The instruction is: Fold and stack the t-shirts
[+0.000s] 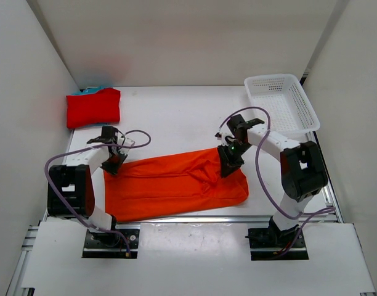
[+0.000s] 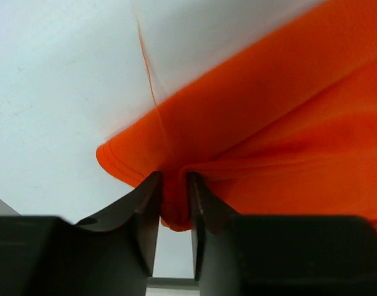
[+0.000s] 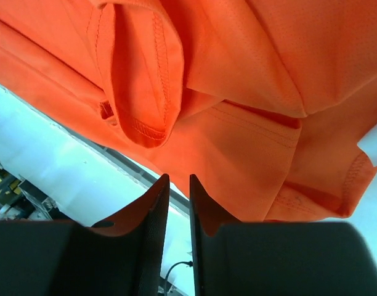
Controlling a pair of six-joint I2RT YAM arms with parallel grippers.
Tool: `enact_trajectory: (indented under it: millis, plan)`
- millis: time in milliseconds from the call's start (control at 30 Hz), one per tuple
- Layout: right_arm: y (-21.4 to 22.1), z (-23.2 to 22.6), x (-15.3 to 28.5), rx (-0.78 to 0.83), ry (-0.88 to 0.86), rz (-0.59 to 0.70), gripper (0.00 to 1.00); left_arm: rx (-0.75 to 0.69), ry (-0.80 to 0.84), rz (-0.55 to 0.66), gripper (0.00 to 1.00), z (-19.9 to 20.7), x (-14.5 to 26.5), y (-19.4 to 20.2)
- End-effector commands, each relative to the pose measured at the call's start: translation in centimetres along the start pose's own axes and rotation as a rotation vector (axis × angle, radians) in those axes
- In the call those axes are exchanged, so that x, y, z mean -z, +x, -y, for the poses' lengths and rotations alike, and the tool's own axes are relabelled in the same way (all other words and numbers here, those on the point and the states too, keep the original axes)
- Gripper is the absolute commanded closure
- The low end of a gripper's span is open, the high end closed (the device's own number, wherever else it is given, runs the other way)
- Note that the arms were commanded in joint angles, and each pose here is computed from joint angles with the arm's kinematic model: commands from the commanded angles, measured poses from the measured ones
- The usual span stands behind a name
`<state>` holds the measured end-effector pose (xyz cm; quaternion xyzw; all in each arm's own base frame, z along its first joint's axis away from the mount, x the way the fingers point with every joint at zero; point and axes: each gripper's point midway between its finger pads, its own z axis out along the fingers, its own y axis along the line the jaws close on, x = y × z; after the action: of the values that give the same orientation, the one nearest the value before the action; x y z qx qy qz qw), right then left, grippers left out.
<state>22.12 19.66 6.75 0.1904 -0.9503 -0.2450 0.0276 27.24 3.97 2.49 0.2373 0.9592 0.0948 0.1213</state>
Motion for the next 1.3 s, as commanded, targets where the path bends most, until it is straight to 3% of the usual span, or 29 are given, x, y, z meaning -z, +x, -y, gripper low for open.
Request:
enact_trajectory:
  millis: [0, 133, 267, 533, 633, 700, 833, 1033, 1267]
  plan:
    - [0.5, -0.4, 1.3, 0.024, -0.013, 0.018, 0.75, -0.017, 0.015, 0.005, 0.63, -0.5, 2.0, 1.5]
    - [-0.4, -0.5, 2.9, 0.027, 0.006, 0.091, 0.74, -0.112, 0.064, -0.003, 0.5, 0.6, 3.7, 3.1]
    - [-4.3, -0.5, 4.0, 0.029, 0.04, 0.178, 0.71, -0.207, 0.124, -0.03, 0.41, 2.2, 4.9, 4.7]
    - [-13.4, -2.0, 4.8, 0.08, 0.018, 0.294, 0.6, -0.333, 0.238, -0.112, 0.37, 2.7, 6.4, 7.5]
    - [-15.3, -1.9, 2.2, 0.062, 0.002, 0.254, 0.59, -0.28, 0.186, -0.065, 0.36, 1.5, 6.2, 6.1]
    - [-15.5, -2.5, 1.2, 0.063, -0.028, 0.223, 0.62, -0.22, 0.162, -0.019, 0.36, 1.2, 6.5, 4.3]
    - [-13.3, -3.1, -1.3, 0.064, -0.064, 0.14, 0.76, -0.152, 0.115, 0.096, 0.32, 0.4, 7.1, -0.5]
    - [-9.3, -4.3, -5.0, 0.137, -0.044, 0.009, 0.98, -0.03, 0.095, 0.101, 0.32, -0.6, 5.4, -2.5]
    - [-4.8, -7.0, -6.3, 0.221, -0.106, -0.112, 1.0, -0.074, 0.115, 0.105, 0.32, 0.4, 5.4, -3.5]
